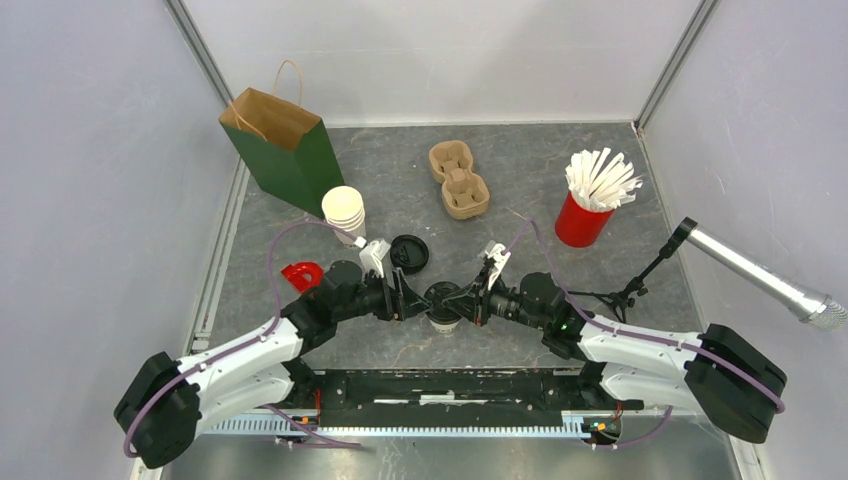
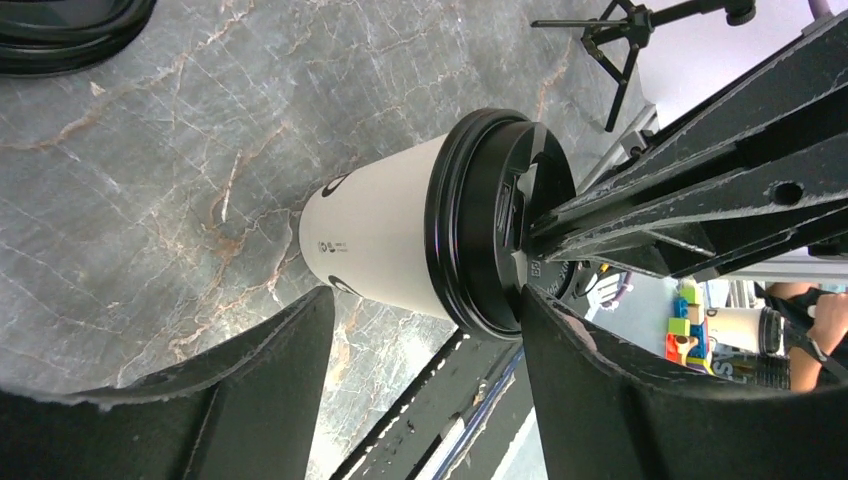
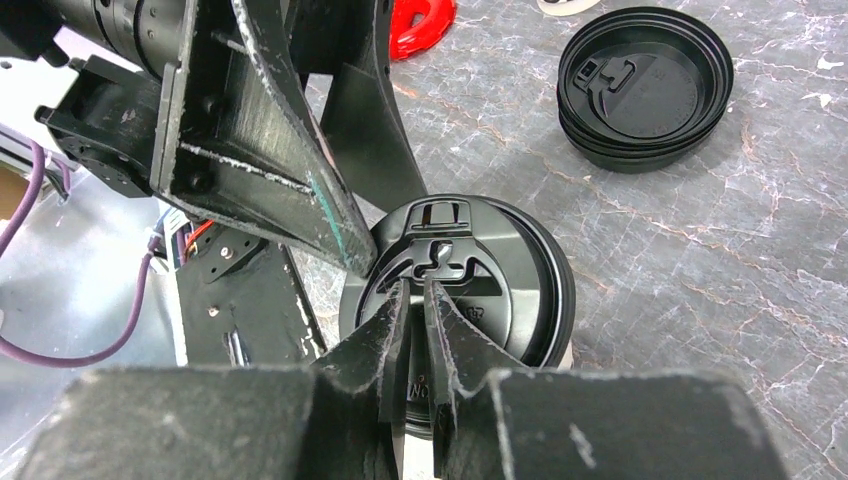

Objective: Pack the takeout coffee

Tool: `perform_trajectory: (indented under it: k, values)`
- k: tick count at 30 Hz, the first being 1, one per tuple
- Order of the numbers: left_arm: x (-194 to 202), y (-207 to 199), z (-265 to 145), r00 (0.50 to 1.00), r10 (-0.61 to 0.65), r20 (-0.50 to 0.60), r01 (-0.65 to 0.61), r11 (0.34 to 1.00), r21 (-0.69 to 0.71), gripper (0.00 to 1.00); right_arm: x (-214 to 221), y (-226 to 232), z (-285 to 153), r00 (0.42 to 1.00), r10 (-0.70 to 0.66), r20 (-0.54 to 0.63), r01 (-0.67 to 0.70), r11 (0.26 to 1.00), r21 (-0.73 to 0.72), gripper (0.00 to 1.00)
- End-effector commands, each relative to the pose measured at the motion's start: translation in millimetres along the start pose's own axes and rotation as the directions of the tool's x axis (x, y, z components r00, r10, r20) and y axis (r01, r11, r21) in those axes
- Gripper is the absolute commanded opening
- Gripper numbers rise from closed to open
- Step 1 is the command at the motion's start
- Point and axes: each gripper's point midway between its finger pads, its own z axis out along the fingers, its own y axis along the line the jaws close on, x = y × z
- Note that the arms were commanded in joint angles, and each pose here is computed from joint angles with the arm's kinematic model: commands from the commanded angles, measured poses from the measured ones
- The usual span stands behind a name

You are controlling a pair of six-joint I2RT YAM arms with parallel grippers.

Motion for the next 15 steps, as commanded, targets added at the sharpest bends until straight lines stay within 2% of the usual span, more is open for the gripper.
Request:
perform_trajectory:
  k: [1, 8, 15]
  values:
    - [4.7, -10.6, 1.4, 0.999, -0.037, -0.011, 0.038, 0.997, 0.069, 0.75, 40.9, -15.1, -6.3, 0.988, 0.074, -0.133, -0.065, 0.995, 0.072, 0.16]
    - [10.3, -5.0, 12.3, 0.998, -0.045, -0.046, 0.048, 0.997, 0.060, 0.71, 30.1, -8.3, -2.5, 0.990, 0.084, -0.117, -0.079, 0.996, 0.050, 0.16]
    - [12.4, 17.1, 9.0, 0.997, 0.006, -0.081, -0.013, 0.996, -0.088, 0.63, 2.2, 0.8, 2.7, 0.995, 0.053, -0.089, -0.050, 0.998, 0.030, 0.18]
